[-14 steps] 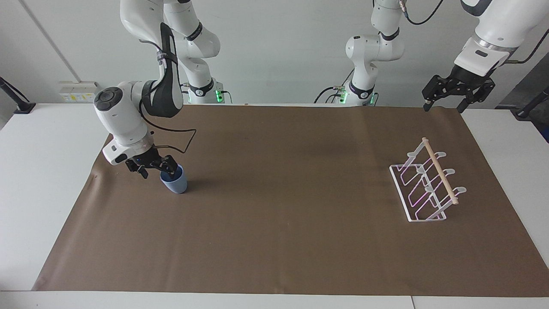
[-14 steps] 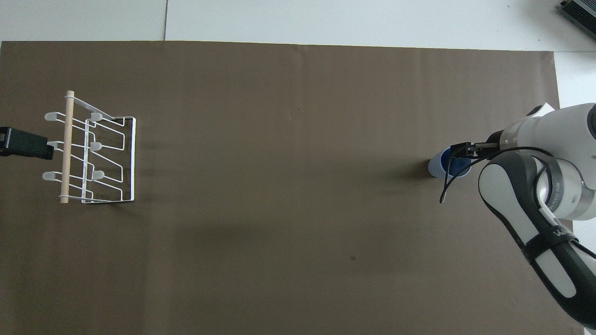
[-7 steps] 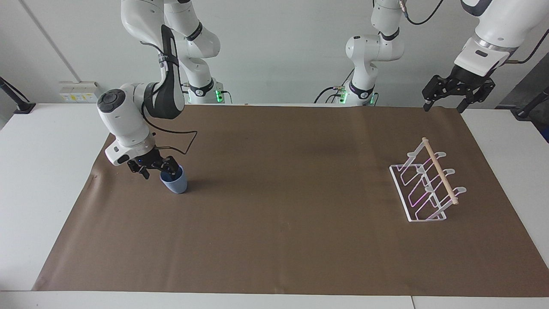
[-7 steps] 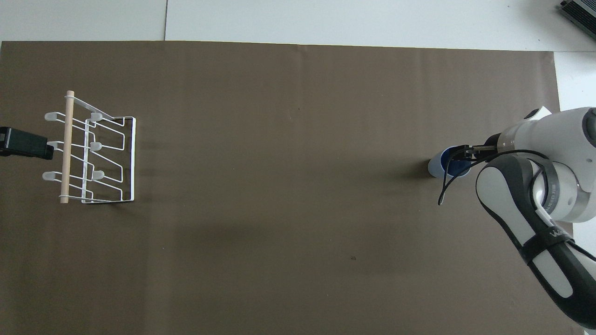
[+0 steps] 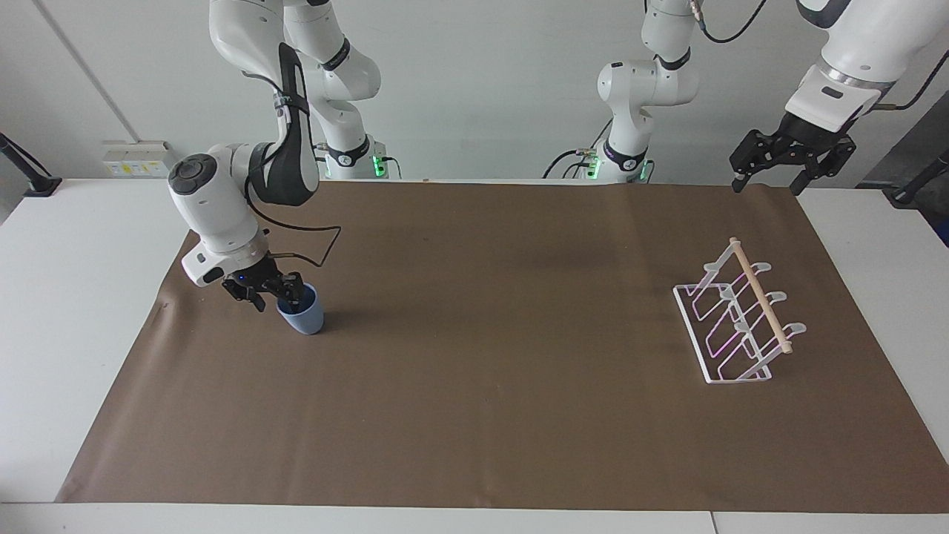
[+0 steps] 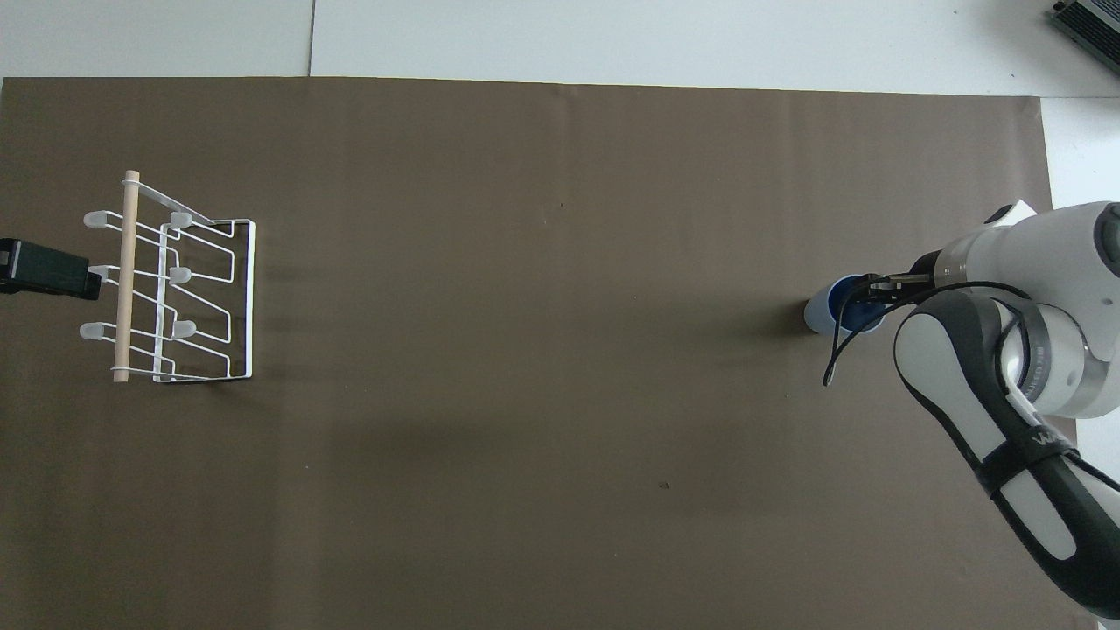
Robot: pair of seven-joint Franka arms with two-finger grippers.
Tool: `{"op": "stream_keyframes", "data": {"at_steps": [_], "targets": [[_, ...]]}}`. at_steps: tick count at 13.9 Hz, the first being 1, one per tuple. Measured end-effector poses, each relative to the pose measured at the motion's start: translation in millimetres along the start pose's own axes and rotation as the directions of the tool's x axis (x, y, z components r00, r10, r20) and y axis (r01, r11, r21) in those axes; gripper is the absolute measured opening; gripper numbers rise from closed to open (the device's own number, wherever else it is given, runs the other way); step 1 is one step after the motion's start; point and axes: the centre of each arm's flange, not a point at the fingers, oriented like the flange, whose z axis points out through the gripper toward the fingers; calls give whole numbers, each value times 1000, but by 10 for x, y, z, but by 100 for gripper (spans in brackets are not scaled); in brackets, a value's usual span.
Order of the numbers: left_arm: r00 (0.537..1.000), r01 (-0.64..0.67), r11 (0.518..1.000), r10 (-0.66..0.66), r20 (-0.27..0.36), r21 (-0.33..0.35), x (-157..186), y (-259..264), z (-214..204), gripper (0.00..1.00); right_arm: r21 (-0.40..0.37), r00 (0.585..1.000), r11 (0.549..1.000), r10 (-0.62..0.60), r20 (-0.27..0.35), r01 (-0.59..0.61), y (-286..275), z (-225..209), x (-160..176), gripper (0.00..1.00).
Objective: Hang cup on cup holder
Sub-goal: 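Lift the blue cup and tip it sideways with the right gripper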
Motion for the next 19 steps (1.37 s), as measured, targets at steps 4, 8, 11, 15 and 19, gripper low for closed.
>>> {"op": "stream_keyframes", "data": {"at_steps": [4,8,11,15,19], "targets": [[1000,0,1000,0,0,0,0,0,0,100,14,1000,1000,-6,-2,6,-6,-6,4,27],[1000,0,1000,0,0,0,0,0,0,100,27,1000,1000,1,-6,-1,-13,-17,10,4],[1000,0,1000,0,0,0,0,0,0,100,31,1000,999,-9,-4,9,-58,-157,73,4],[1000,0,1000,0,0,0,0,0,0,100,119,999,993,-2,-32,6,-307,-645,177,4],[1000,0,1000,0,0,0,0,0,0,100,244,997,970,26,-68,-8,-555,-971,152,4]]}}
